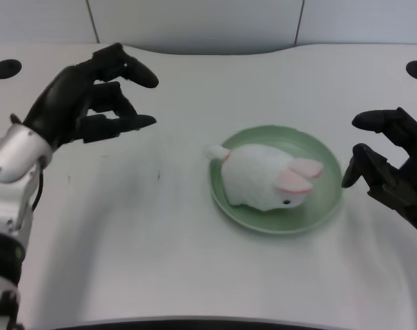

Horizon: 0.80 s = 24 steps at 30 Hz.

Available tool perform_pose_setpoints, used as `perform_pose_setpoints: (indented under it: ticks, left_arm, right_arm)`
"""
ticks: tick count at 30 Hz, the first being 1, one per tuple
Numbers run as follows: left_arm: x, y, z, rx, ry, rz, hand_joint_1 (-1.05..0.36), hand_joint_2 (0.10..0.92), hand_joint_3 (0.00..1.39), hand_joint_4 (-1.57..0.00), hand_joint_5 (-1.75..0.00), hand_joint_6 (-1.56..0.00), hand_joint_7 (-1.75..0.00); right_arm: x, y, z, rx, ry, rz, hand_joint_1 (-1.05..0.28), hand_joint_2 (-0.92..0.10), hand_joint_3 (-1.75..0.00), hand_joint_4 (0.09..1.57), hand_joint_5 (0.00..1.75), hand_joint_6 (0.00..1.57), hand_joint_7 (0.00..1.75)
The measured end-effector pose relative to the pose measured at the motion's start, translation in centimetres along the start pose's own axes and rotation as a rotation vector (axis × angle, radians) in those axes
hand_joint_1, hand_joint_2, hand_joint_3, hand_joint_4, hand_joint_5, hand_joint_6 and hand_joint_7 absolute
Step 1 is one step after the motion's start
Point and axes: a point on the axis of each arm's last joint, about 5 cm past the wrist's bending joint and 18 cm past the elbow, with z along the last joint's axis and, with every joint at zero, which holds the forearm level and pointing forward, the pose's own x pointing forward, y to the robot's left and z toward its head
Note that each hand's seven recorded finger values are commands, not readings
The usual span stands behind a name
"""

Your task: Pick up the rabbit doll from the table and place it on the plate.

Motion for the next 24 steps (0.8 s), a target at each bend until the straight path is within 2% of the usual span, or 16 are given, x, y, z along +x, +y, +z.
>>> perform_pose_setpoints:
  ticks: [2, 3, 5, 7, 10, 13, 17, 20, 24]
  left_arm:
    - [-2.8, -0.2, -1.3, -0.137, 0.052, 0.04, -0.51, 0.921, 0.13, -0.83, -1.31, -0.54, -1.13]
    - [-4.4, -0.4, -2.0, -0.213, 0.09, 0.063, -0.49, 0.921, 0.16, -0.83, -1.33, -0.55, -1.12]
    - [-7.1, -1.1, -3.1, -0.34, 0.158, 0.101, -0.47, 0.921, 0.18, -0.84, -1.34, -0.57, -1.12]
    - [-8.5, -1.6, -3.6, -0.425, 0.198, 0.122, -0.5, 0.921, 0.23, -0.82, -1.42, -0.55, -1.17]
    - [-9.4, -1.9, -3.7, -0.492, 0.226, 0.117, -0.52, 0.921, 0.29, -0.81, -1.51, -0.54, -1.25]
    - [-9.6, -2.1, -3.9, -0.521, 0.246, 0.094, -0.52, 0.921, 0.34, -0.82, -1.54, -0.56, -1.28]
    - [-9.9, -2.4, -4.3, -0.555, 0.294, 0.086, -0.49, 0.921, 0.37, -0.86, -1.54, -0.6, -1.29]
    - [-9.8, -2.8, -4.4, -0.58, 0.313, 0.097, -0.48, 0.921, 0.39, -0.88, -1.53, -0.63, -1.29]
    - [-9.6, -3.3, -4.6, -0.603, 0.333, 0.125, -0.47, 0.921, 0.39, -0.95, -1.53, -0.76, -1.29]
  right_arm:
    - [-0.07, -0.25, 0.19, -0.013, 0.001, -0.005, -0.39, -0.65, -0.66, 0.73, 1.75, 0.56, 1.39]
    - [-0.08, -0.31, 0.27, -0.023, 0.003, -0.004, -0.4, -0.65, -0.65, 0.72, 1.75, 0.56, 1.39]
    - [-0.08, -0.4, 0.45, -0.032, 0.001, -0.004, -0.4, -0.66, -0.65, 0.71, 1.75, 0.56, 1.38]
    - [0.02, -0.3, 0.59, -0.032, 0.006, 0.001, -0.37, -0.67, -0.65, 0.7, 1.75, 0.55, 1.38]
    - [0.16, -0.12, 0.92, -0.03, 0.002, 0.012, -0.35, -0.67, -0.66, 0.68, 1.75, 0.53, 1.38]
    - [0.12, -0.14, 0.92, -0.032, 0.008, 0.009, -0.36, -0.67, -0.66, 0.69, 1.75, 0.54, 1.39]
    - [0.01, -0.38, 1.04, -0.038, 0.008, 0.001, -0.36, -0.66, -0.66, 0.69, 1.75, 0.55, 1.39]
    - [0.01, -0.4, 1.02, -0.037, 0.009, 0.001, -0.36, -0.66, -0.66, 0.7, 1.75, 0.55, 1.39]
    - [0.13, -0.47, 0.98, -0.035, 0.014, 0.004, -0.38, -0.65, -0.65, 0.71, 1.75, 0.56, 1.39]
